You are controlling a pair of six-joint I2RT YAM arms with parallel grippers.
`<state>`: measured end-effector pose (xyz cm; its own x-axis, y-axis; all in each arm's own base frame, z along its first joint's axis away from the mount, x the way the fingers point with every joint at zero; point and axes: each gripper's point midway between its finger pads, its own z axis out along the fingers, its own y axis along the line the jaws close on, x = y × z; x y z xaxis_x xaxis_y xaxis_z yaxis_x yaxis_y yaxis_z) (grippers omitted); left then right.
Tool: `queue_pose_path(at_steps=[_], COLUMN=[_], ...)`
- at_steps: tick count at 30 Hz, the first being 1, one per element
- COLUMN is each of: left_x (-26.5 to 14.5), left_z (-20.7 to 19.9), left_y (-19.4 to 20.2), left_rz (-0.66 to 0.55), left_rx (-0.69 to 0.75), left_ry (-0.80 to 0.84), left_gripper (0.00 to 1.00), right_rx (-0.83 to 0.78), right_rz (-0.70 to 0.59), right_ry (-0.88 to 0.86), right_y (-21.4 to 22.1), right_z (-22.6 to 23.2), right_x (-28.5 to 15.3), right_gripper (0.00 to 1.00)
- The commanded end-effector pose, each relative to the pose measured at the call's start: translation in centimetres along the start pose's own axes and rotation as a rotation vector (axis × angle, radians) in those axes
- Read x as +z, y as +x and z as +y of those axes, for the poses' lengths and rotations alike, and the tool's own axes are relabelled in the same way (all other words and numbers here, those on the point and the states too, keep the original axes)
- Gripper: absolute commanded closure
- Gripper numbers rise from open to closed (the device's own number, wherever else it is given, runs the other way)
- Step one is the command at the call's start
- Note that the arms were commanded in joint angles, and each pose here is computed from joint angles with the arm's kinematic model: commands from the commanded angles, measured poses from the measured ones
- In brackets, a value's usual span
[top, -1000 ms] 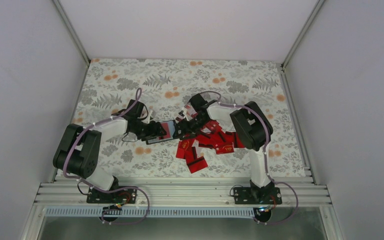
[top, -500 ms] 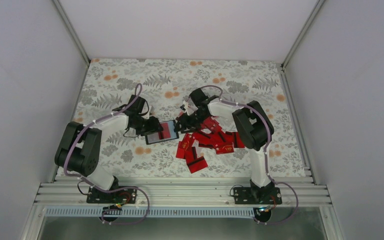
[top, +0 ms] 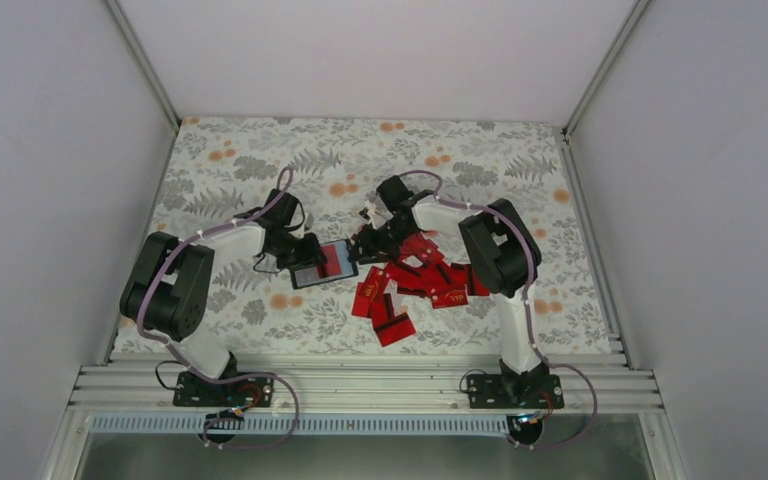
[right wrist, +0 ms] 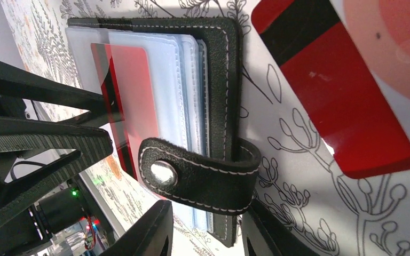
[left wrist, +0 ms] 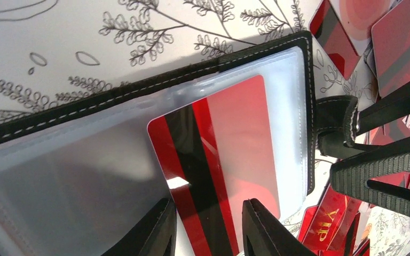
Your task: Put the credit cards into the card holder
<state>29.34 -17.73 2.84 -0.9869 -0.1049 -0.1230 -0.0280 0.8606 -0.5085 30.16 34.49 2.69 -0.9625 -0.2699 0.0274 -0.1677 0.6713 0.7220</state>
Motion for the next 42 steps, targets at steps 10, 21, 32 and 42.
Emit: queue_pose_path(at_steps=[10,21,32,42], left_x=[0.4,1.0,1.3,0.1], left_z=[-1.0,-2.1,-3.5,-2.6], left_y=[-0.9,-0.8,-0.9,-0.3], left_rz=[0.006,0.045,0.063,0.037], left_rx=[0.029,-0.012,-0.067,-0.035], left_ry=[-0.028,-0.006,0.023,-0.032], left_gripper=[0.69,0.69,0.68,0.47], right_rx=[0.003,0.007,0.012,-0.001], right_rz=[-0.011,-0.008,-0.009,-0.016], right_ry=[-0.016,-0.031,-0.043,-0.016], right_y=[-1.3,-1.4,-1.2,-0.7], right_z=[-0.1,0.3,0.5,0.4], right_x=[0.7,0.8,0.7,0.1], right_gripper=[0.69,0.7,0.7,0.7])
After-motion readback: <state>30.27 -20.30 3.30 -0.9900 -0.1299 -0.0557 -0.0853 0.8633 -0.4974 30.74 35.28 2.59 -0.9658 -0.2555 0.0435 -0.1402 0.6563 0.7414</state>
